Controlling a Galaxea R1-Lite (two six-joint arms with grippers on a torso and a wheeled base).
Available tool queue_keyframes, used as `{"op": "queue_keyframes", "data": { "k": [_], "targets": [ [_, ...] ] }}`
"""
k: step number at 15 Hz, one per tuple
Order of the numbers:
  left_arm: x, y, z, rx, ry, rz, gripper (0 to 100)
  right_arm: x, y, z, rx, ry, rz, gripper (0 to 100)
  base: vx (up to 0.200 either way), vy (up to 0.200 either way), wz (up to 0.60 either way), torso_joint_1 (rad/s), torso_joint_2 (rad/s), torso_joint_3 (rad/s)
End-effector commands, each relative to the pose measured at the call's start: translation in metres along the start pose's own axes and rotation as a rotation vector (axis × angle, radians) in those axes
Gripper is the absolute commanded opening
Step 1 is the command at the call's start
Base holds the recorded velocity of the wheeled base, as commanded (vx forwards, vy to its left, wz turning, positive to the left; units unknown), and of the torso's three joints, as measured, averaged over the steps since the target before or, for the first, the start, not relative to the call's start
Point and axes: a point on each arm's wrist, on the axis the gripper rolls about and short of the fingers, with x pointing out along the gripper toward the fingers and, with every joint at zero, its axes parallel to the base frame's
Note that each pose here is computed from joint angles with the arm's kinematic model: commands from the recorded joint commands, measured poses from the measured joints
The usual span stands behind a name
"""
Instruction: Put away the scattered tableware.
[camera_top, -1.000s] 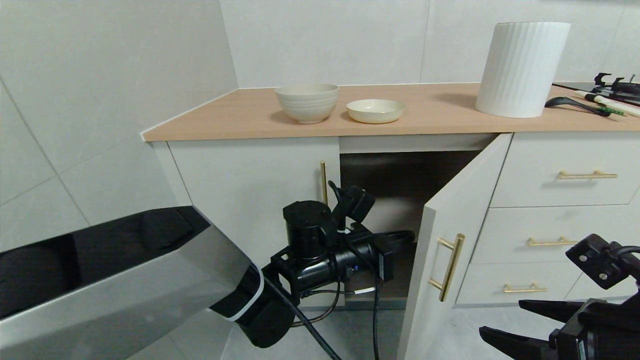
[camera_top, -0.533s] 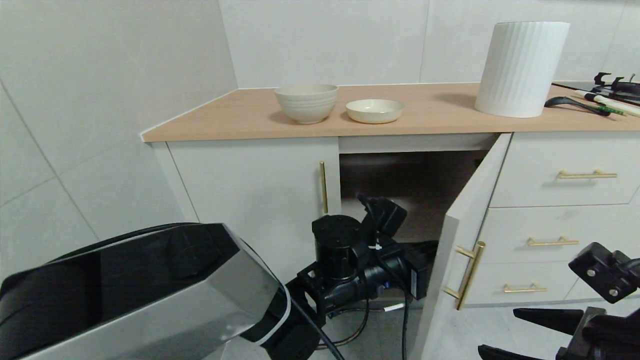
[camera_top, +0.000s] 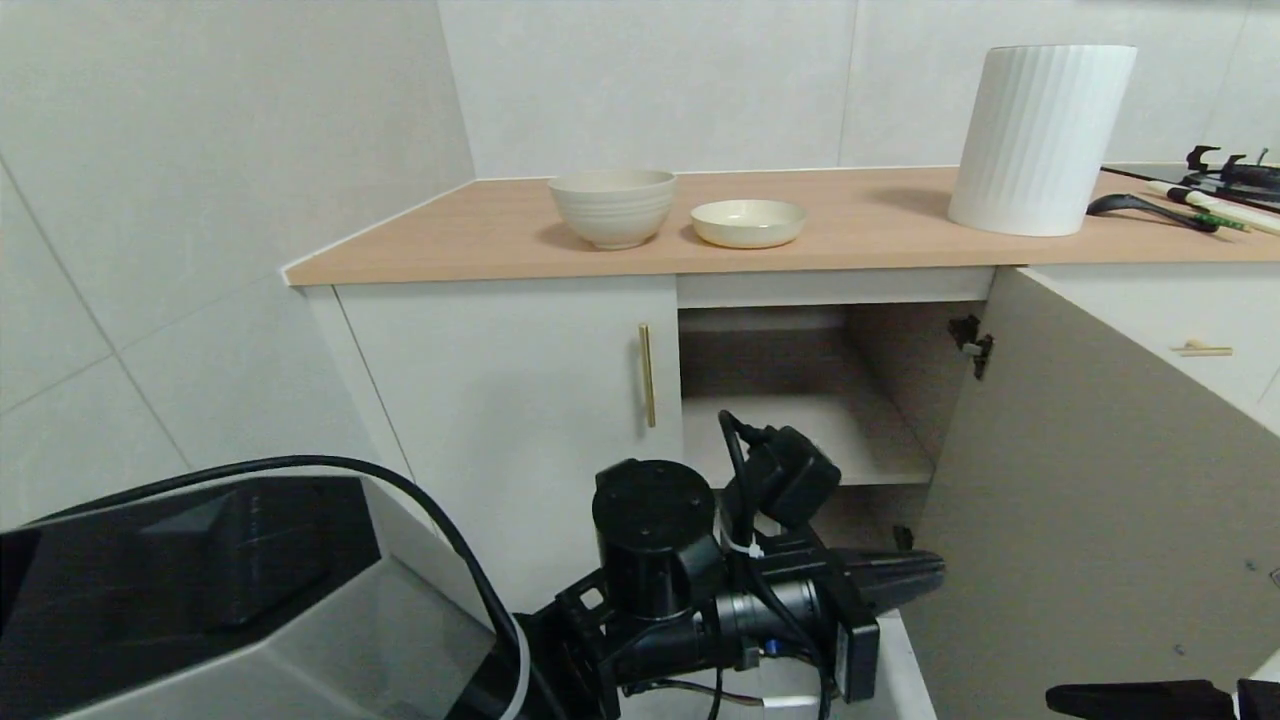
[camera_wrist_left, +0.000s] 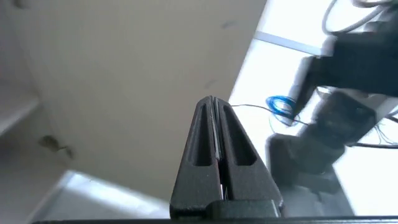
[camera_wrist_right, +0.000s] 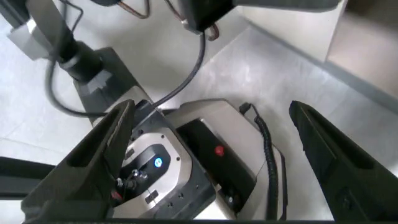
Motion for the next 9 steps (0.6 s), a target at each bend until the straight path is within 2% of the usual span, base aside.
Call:
{"op": "queue_keyframes", "data": {
  "k": [1, 2, 3, 5, 8, 9],
  "targets": [
    [-0.016, 0.025, 0.006, 0.011, -0.016, 0.087, 0, 0.006, -0.005, 0.006, 0.021, -0.001, -0.063, 100, 0.0, 0.0, 0.0, 0.0, 0.0, 0.0],
    [-0.023, 0.031, 0.011, 0.016, -0.027, 0.117, 0, 0.009, -0.009, 0.007, 0.031, 0.001, -0.101, 100, 0.0, 0.0, 0.0, 0.0, 0.0, 0.0],
    [-0.044, 0.044, 0.023, 0.021, -0.04, 0.185, 0, 0.015, -0.016, 0.009, 0.051, 0.009, -0.179, 100, 0.0, 0.0, 0.0, 0.0, 0.0, 0.0],
    [-0.075, 0.051, 0.041, 0.039, -0.034, 0.267, 0, 0.018, -0.019, 0.015, 0.066, -0.004, -0.226, 100, 0.0, 0.0, 0.0, 0.0, 0.0, 0.0],
    [-0.125, 0.045, 0.061, 0.073, 0.023, 0.386, 0, 0.02, -0.024, 0.018, 0.073, -0.008, -0.26, 100, 0.0, 0.0, 0.0, 0.0, 0.0, 0.0],
    [-0.138, 0.043, 0.064, 0.072, 0.033, 0.415, 0, 0.021, -0.025, 0.02, 0.071, -0.008, -0.267, 100, 0.0, 0.0, 0.0, 0.0, 0.0, 0.0]
  ]
}}
